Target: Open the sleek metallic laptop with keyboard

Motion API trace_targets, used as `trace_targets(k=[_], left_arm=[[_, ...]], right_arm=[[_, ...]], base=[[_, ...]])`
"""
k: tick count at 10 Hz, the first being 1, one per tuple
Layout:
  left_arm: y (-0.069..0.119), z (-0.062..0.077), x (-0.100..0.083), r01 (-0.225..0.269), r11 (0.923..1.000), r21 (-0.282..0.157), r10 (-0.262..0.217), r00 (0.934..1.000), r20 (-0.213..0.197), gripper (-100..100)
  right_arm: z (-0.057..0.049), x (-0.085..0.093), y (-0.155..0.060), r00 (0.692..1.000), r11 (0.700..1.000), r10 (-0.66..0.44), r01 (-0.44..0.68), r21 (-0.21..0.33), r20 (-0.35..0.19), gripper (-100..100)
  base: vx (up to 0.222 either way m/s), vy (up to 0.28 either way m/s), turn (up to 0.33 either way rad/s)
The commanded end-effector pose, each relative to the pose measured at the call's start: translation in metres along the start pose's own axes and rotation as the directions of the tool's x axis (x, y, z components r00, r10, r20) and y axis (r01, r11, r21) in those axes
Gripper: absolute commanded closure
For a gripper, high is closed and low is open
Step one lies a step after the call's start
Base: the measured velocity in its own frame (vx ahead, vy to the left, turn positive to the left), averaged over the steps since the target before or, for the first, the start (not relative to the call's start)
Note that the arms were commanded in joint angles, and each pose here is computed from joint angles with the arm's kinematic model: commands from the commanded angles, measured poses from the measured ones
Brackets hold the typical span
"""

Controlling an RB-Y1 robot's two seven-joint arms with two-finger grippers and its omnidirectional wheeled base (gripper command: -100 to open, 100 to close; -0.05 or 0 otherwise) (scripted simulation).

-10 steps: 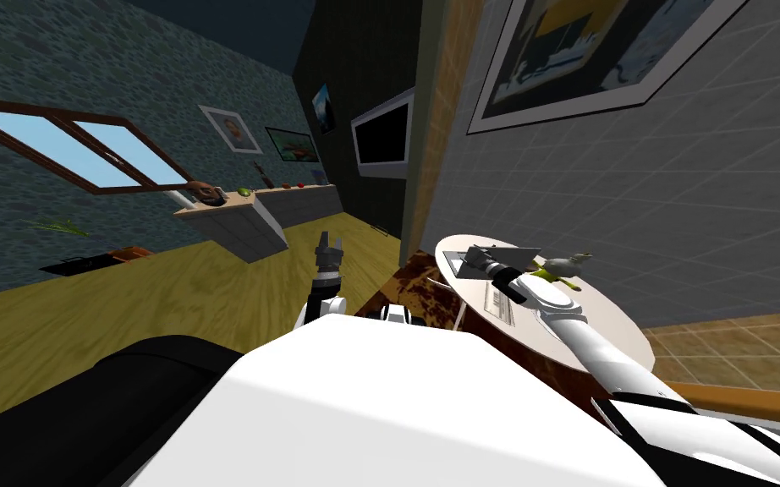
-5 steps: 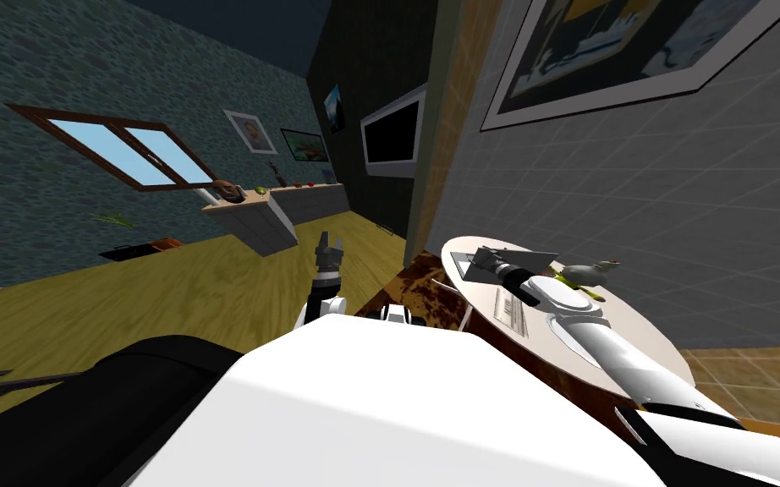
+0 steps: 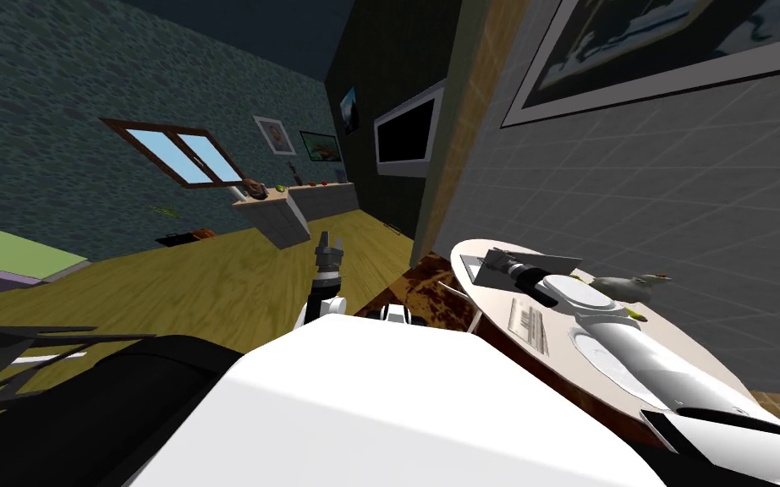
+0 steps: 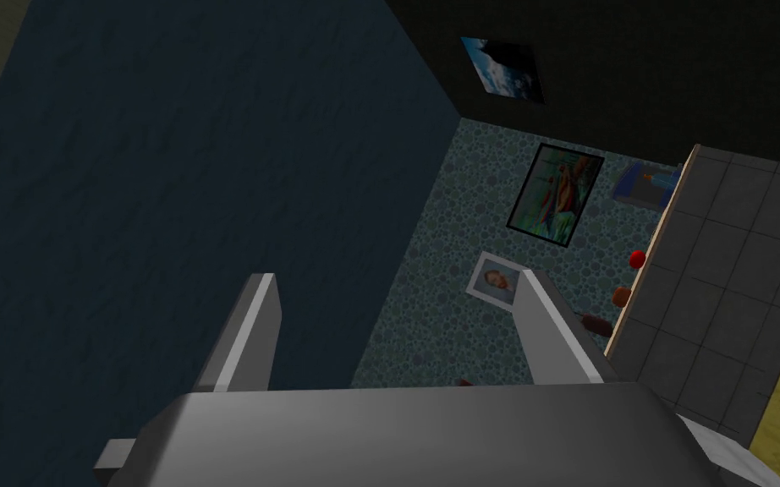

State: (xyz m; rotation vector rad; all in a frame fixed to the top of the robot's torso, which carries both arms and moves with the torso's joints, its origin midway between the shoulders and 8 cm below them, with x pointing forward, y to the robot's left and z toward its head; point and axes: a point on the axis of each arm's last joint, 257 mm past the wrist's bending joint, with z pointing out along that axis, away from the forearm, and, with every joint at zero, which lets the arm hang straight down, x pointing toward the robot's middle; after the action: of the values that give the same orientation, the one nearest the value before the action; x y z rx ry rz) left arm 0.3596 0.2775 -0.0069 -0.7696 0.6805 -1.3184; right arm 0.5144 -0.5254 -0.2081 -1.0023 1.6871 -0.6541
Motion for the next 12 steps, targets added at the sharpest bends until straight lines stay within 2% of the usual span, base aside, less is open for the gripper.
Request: trace_targets(k=[1,2,3,4,6,7,8,10,12], left_arm=[[0.0,0.0,0.0,0.0,1.0,0.0,0.0,1.0,0.0,0],[0.0,0.0,0.0,0.0,1.0,0.0,0.0,1.0,0.0,0],[0.0,0.0,0.0,0.0,1.0,0.0,0.0,1.0,0.0,0],[0.0,0.0,0.0,0.0,1.0,0.0,0.0,1.0,0.0,0],[0.0,0.0,0.0,0.0,1.0,0.0,0.0,1.0,0.0,0],[0.0,0.0,0.0,0.0,1.0,0.0,0.0,1.0,0.0,0],[0.0,0.0,0.0,0.0,1.0,0.0,0.0,1.0,0.0,0],[0.0,0.0,0.0,-0.001,1.0,0.0,0.001,1.0,0.0,0],[0.0,0.0,0.0,0.0,1.0,0.0,0.0,1.0,0.0,0]], right_arm=[[-0.018,0.046,-0.019,0.995,0.999,0.037,-0.038,-0.009,-0.092,100],[-0.023,0.061,-0.024,0.991,0.999,0.042,-0.043,-0.004,-0.123,100],[-0.024,0.062,-0.024,0.991,0.999,0.043,-0.044,-0.003,-0.125,100],[-0.036,0.077,-0.054,0.985,0.999,0.053,-0.05,0.021,-0.164,100],[-0.04,0.09,-0.054,0.98,0.998,0.062,-0.058,0.026,-0.19,100],[-0.038,0.082,-0.058,0.983,0.998,0.059,-0.054,0.033,-0.172,100],[-0.051,0.098,-0.049,0.977,0.998,0.054,-0.061,-0.03,-0.206,100],[-0.066,0.114,-0.038,0.969,0.993,0.05,-0.075,-0.096,-0.244,100],[-0.066,0.114,-0.038,0.969,0.993,0.05,-0.075,-0.096,-0.244,100]], base=[[-0.056,0.083,0.359],[-0.042,0.065,0.236],[-0.01,0.024,0.047],[-0.025,0.067,0.298],[-0.033,0.044,0.147],[-0.001,0.008,0.021],[0.108,0.011,0.041],[0.196,0.027,-0.023],[0.107,0.025,-0.019]])
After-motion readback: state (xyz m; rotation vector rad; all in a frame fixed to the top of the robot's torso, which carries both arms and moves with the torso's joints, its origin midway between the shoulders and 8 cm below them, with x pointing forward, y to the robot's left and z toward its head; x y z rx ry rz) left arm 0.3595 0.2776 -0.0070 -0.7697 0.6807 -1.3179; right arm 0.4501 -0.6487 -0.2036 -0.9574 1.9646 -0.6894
